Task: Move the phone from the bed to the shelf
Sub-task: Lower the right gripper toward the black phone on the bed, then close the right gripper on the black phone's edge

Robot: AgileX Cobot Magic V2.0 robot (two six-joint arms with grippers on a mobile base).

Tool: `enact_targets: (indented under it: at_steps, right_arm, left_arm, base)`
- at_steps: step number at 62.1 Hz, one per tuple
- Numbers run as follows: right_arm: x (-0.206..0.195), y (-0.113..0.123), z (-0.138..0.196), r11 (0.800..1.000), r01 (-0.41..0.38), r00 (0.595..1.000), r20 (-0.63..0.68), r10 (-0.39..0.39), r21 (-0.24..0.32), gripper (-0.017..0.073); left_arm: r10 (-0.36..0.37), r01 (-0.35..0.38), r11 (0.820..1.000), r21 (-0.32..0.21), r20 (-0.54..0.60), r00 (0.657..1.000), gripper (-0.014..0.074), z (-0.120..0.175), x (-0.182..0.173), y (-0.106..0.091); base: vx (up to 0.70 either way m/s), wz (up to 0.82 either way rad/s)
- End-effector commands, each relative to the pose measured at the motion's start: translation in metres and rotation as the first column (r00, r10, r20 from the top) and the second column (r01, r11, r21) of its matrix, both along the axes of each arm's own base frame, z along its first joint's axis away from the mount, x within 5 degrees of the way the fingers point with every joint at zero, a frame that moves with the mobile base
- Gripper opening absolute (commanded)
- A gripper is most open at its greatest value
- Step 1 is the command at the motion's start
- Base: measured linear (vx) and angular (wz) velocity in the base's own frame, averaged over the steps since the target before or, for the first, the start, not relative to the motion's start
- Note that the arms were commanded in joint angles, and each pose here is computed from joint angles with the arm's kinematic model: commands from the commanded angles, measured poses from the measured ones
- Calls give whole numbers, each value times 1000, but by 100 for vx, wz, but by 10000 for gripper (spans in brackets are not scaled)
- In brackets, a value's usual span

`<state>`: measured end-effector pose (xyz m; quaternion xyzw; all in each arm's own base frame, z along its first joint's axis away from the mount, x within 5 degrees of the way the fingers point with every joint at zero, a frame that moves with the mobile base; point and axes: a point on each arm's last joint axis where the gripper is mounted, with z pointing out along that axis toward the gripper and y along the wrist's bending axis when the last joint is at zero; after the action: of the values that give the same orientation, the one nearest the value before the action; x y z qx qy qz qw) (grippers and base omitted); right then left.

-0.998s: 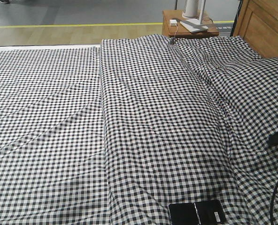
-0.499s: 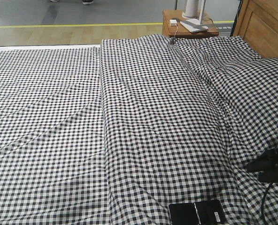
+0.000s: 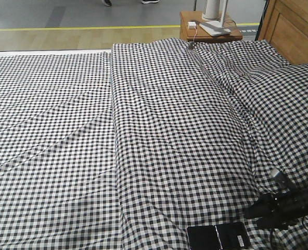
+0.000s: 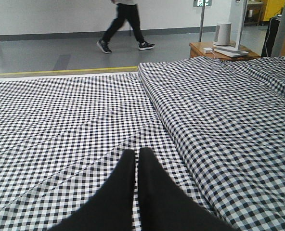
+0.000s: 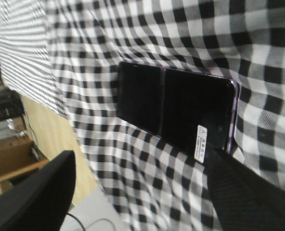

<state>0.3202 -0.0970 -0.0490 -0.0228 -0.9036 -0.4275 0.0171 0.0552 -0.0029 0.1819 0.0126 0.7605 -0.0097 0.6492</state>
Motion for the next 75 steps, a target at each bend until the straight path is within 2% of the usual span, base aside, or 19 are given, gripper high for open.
enact_targets:
  at_steps: [1, 13, 23, 31, 41, 52, 61, 75]
  right_arm:
    - [9, 1, 11, 1000, -11, 998, 55, 11, -1, 529]
    - [7, 4, -9, 1000, 7, 999, 38, -7, -11, 529]
    - [12, 3, -19, 999, 38, 999, 38, -38, 8, 529]
    - [14, 5, -25, 997, 72, 997, 33, -74, 41, 529]
    - [9, 9, -35, 995, 78, 997, 15, -79, 69, 529]
    - [2, 15, -44, 988, 84, 996, -17, -82, 129, 529]
    - [2, 26, -48, 988, 49, 999, -19, -47, 148, 529]
    - [7, 56, -49, 987, -61, 998, 13, 60, 147, 529]
  left_arm:
    - [7, -6, 1000, -14, 76, 997, 1, 6, 1, 1]
    - [7, -6, 1000, -14, 76, 997, 1, 6, 1, 1]
    - [7, -6, 1000, -14, 76, 997, 1, 6, 1, 1]
    - [7, -6, 1000, -14, 76, 997, 1, 6, 1, 1]
    - [7, -6, 1000, -14, 76, 997, 1, 6, 1, 1]
    - [7, -6, 1000, -14, 76, 997, 1, 6, 1, 1]
    - [7, -6, 1000, -14, 76, 997, 1, 6, 1, 1]
    - [7, -6, 1000, -14, 76, 997, 1, 6, 1, 1]
  base:
    - [0, 0]
    - [0, 0]
    - [0, 0]
    - [0, 0]
    - [0, 0]
    - [0, 0]
    - [0, 0]
    - [0, 0]
